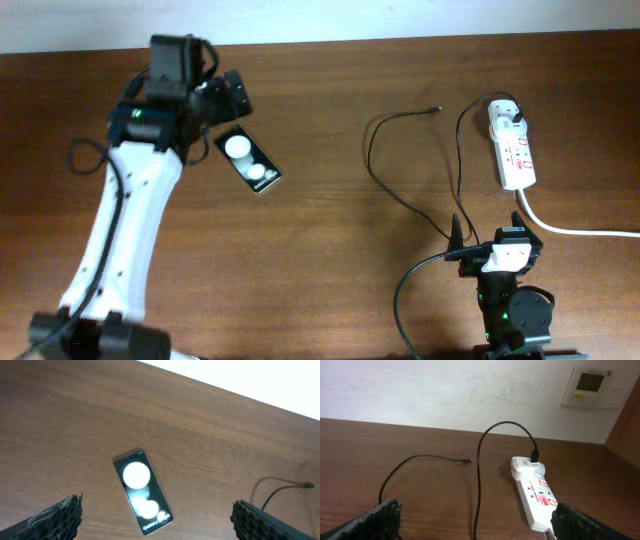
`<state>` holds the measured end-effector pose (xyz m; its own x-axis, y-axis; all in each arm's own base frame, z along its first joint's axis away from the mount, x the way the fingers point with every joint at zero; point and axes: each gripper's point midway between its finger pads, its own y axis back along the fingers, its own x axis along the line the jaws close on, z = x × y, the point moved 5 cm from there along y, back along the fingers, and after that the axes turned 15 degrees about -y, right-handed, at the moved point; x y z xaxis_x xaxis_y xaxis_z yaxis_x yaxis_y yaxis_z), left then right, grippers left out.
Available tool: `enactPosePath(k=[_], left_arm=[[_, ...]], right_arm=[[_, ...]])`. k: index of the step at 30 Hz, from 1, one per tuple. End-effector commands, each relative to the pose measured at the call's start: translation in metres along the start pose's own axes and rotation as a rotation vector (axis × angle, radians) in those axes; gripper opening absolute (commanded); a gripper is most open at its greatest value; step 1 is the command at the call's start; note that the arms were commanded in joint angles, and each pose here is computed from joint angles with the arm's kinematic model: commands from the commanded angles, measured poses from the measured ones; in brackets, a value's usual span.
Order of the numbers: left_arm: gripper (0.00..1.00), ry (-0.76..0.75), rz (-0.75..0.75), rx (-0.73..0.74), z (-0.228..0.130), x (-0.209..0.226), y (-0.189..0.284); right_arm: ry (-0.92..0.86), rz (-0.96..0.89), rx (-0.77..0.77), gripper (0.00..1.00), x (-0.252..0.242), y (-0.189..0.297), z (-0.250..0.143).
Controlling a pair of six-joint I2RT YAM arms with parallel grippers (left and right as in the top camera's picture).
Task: Plug charger to phone and switch on socket
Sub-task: 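Move the left gripper forward over the black phone, then lower the left gripper and grasp the phone's top edge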
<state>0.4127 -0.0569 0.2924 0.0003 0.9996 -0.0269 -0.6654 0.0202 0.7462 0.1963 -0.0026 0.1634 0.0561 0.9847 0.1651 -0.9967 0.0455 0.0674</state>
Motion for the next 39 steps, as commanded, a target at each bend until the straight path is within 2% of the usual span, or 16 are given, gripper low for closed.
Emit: enactPosePath(k=[1, 3, 7, 9, 12, 17, 20, 27, 29, 31, 34, 39], left_arm=[[0.99, 0.083, 0.021, -0.042, 0.031, -0.005, -0.009], [0.99, 0.097, 0.021, -0.042, 0.039, -0.006, -0.017], [0.99, 0.170, 0.049, 0.018, 0.029, -0.005, -0.037], [0.99, 0.152, 0.083, 0.167, 0.000, -0.002, -0.049], [0.99, 0.153, 0.023, 0.255, -0.015, -0.011, -0.061], [0.99, 0.165, -0.027, 0.259, -0.015, -0.017, -0.063], [0.99, 0.276, -0.027, 0.275, -0.017, -0.019, -0.063], [1.00, 0.334, -0.018, 0.155, 0.021, -0.017, -0.047], [1.00, 0.333, -0.007, 0.167, 0.038, -0.019, -0.052], [1.00, 0.329, 0.054, 0.205, 0.038, -0.014, -0.061], [0.99, 0.344, 0.147, 0.357, 0.009, -0.008, -0.086], [0.99, 0.322, 0.201, 0.525, -0.029, -0.007, -0.128]], right_arm=[[0.008, 0.003, 0.009, 0.99, 0.000, 0.000, -0.003], [0.008, 0.003, 0.009, 0.99, 0.000, 0.000, -0.003], [0.008, 0.003, 0.009, 0.99, 0.000, 0.000, -0.003], [0.008, 0.003, 0.009, 0.99, 0.000, 0.000, -0.003], [0.008, 0.003, 0.009, 0.99, 0.000, 0.000, -0.003], [0.008, 0.003, 0.009, 0.99, 0.000, 0.000, -0.003], [0.008, 0.003, 0.009, 0.99, 0.000, 0.000, -0.003], [0.008, 0.003, 0.009, 0.99, 0.000, 0.000, -0.003], [0.008, 0.003, 0.009, 0.99, 0.000, 0.000, -0.003], [0.008, 0.003, 0.009, 0.99, 0.000, 0.000, -0.003], [0.008, 0.003, 0.009, 0.99, 0.000, 0.000, -0.003], [0.008, 0.003, 0.009, 0.99, 0.000, 0.000, -0.003]])
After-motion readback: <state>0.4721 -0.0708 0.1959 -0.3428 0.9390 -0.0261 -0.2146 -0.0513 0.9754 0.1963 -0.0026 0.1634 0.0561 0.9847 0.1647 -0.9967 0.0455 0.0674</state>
